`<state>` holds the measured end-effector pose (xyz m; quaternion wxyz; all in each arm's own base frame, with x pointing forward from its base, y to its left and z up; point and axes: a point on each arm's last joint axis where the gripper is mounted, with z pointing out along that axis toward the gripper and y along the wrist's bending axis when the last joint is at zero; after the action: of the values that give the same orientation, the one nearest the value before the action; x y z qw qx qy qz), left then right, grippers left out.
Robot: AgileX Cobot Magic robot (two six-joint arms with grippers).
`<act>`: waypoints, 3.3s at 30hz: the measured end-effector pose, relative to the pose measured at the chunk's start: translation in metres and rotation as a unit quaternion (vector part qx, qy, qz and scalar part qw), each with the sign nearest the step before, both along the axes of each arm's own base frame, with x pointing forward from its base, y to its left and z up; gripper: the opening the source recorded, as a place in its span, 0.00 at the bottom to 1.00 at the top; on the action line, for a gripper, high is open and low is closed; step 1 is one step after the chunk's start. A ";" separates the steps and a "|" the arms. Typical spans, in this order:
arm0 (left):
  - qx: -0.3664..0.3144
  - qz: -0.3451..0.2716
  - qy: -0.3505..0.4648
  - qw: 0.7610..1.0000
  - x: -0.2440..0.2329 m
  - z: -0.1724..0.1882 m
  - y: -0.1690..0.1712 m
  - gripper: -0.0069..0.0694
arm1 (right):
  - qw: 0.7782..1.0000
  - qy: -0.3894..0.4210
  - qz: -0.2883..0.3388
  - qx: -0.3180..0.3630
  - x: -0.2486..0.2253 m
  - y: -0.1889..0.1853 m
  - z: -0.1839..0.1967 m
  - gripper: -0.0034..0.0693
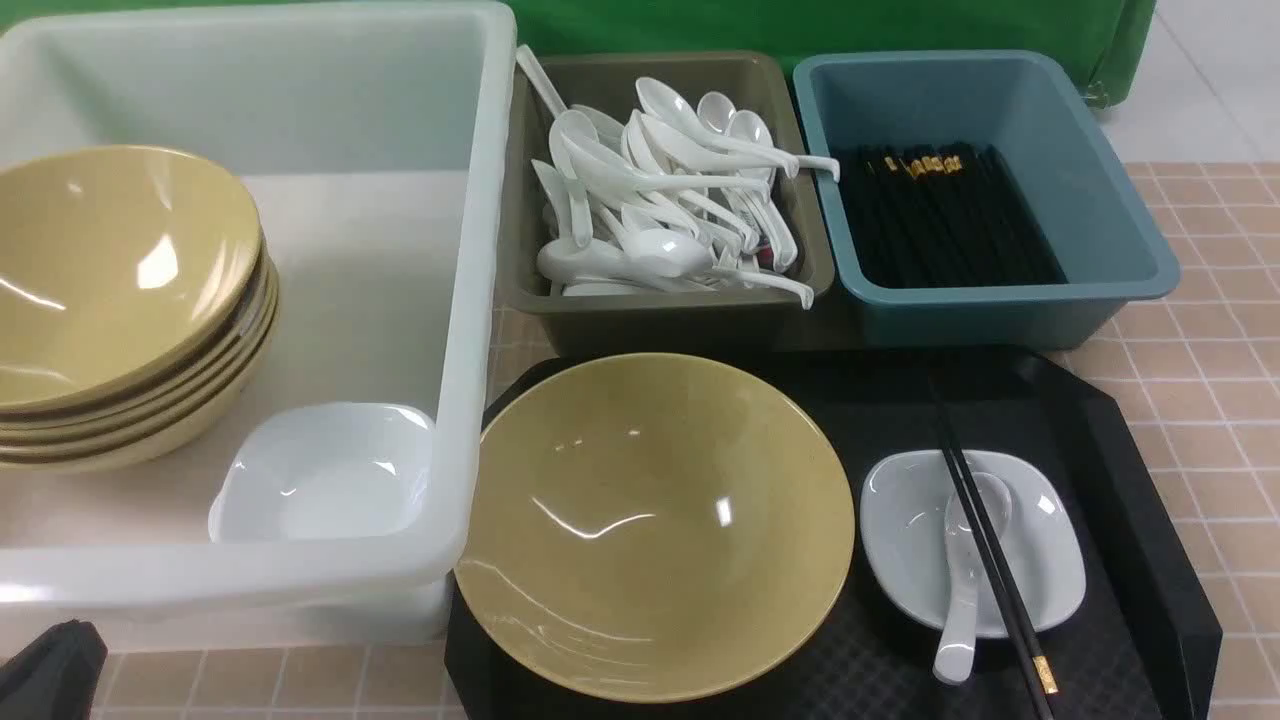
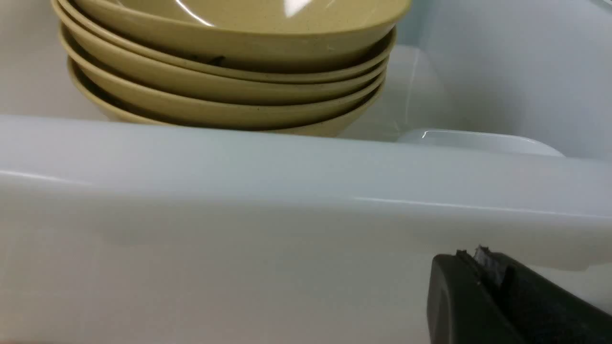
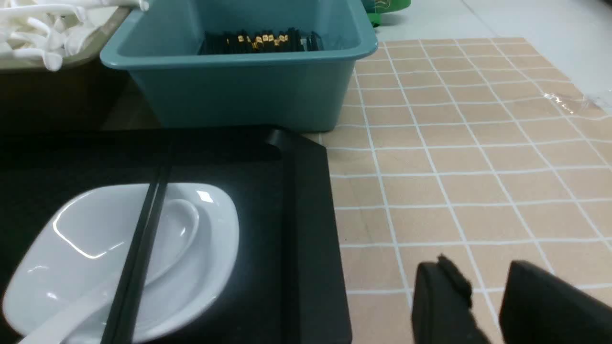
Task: On brown table put chopsticks spoon bowls plates into blue grey white boxes.
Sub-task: 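Move the grippers toward the tableware on the black tray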
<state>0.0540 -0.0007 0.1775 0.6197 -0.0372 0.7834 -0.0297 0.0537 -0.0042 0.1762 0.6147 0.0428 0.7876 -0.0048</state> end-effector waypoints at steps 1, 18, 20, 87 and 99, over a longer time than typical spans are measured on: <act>0.000 0.000 0.000 1.000 0.000 0.000 0.000 0.09 | 1.000 0.000 0.000 0.000 0.000 0.000 0.000 0.37; 0.000 0.000 0.000 1.000 0.000 0.000 0.000 0.09 | 1.000 0.000 0.000 0.000 0.000 0.000 0.000 0.37; 0.000 0.000 0.000 1.000 0.000 0.000 0.000 0.09 | 1.000 0.000 0.000 0.000 0.000 0.000 0.000 0.37; -0.570 0.018 -0.087 0.817 0.000 0.034 -0.008 0.09 | 0.891 -0.030 -0.062 0.448 0.001 0.008 0.004 0.37; -0.129 -0.099 0.073 0.984 0.036 0.126 -0.023 0.09 | 0.986 0.091 0.120 0.074 0.023 0.023 0.112 0.10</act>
<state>0.0896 -0.0239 0.3040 0.5450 -0.0409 0.8158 -0.1891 0.0762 0.0190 0.2884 0.5318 -0.0076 0.8378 0.1233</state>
